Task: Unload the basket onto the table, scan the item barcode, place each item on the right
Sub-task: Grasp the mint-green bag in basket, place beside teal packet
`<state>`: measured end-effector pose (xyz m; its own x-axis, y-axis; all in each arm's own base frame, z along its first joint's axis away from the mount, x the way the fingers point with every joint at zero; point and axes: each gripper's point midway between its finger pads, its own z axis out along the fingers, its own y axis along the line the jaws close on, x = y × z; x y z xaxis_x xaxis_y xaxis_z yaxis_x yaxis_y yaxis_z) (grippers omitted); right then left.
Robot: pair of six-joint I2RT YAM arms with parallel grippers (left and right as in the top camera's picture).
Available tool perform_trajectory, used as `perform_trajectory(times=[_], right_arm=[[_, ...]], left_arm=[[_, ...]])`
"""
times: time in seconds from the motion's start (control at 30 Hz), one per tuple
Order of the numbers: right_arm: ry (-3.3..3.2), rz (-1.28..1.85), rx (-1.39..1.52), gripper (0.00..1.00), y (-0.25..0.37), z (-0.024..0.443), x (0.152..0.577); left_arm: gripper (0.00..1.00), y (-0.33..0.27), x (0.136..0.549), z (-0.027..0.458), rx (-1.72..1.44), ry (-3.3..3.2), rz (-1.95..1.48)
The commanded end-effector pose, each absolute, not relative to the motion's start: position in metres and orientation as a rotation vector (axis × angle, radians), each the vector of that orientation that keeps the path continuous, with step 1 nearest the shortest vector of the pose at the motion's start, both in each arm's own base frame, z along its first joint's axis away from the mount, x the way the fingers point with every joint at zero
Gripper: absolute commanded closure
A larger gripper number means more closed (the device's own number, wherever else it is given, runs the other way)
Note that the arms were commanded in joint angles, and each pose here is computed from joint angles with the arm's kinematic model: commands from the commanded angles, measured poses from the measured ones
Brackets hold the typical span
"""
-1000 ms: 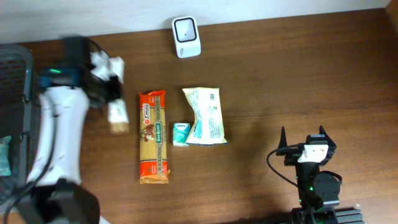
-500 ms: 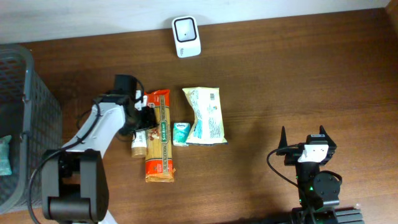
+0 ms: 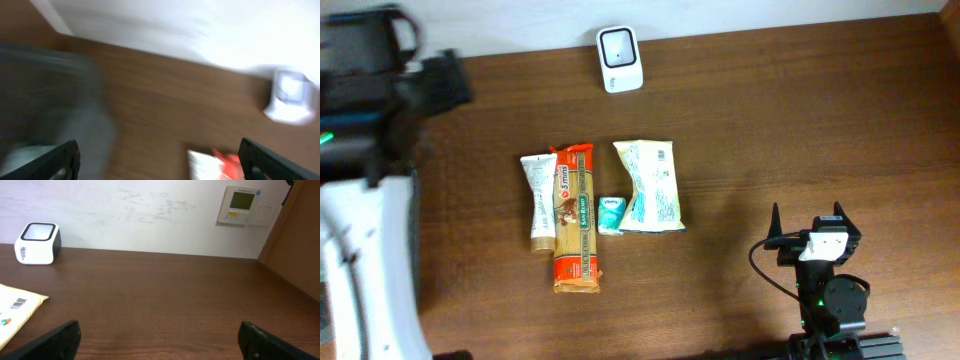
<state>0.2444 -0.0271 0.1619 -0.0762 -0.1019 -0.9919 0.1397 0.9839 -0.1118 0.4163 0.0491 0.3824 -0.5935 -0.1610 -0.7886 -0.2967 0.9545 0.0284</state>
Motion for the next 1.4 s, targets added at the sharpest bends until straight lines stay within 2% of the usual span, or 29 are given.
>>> perform_trajectory(times=[0.0,0.13,0.2,0.33,0.47,0.67,0.87,1.27,1.37], right_arm=[[1.639,-0.202,0.037,0.02,-0.028,0.159,0.244],[1.639,-0.201,0.036,0.01,-0.028,0.159,0.244],[1.639,-0.201,0.036,0.01,-0.028,0.159,0.244],[1.639,-0.201,0.036,0.02,-0.028,0.159,0.244],[1.639,-0.201,0.036,0.01,-0.028,0.159,0.244],[1.639,-0.201,0.036,0.01,-0.028,0.159,0.244],[1.639,-0.202,0.037,0.02,-0.028,0.159,0.244],[1.639,-0.201,0.036,0.01,-0.028,0.159,0.244],[1.639,-0.202,0.037,0.01,-0.028,0.159,0.244]], left_arm=[[0.01,0.147,0.377,0.39,-0.66,2.147,0.463],[0.01,0.233,0.332,0.347,-1.05,2.147,0.553],[0.01,0.255,0.321,0.326,-1.139,2.159,0.578],[0.01,0.296,0.305,0.249,-1.285,2.218,0.63],[0.01,0.32,0.321,0.188,-1.128,2.277,0.592],[0.01,0.359,0.32,0.14,-0.997,2.36,0.65],[0.01,0.367,0.316,0.087,-0.73,2.614,0.703],[0.0,0.375,0.317,0.043,-0.733,2.667,0.682],[0.1,0.366,0.31,0.02,-0.738,2.732,0.645]])
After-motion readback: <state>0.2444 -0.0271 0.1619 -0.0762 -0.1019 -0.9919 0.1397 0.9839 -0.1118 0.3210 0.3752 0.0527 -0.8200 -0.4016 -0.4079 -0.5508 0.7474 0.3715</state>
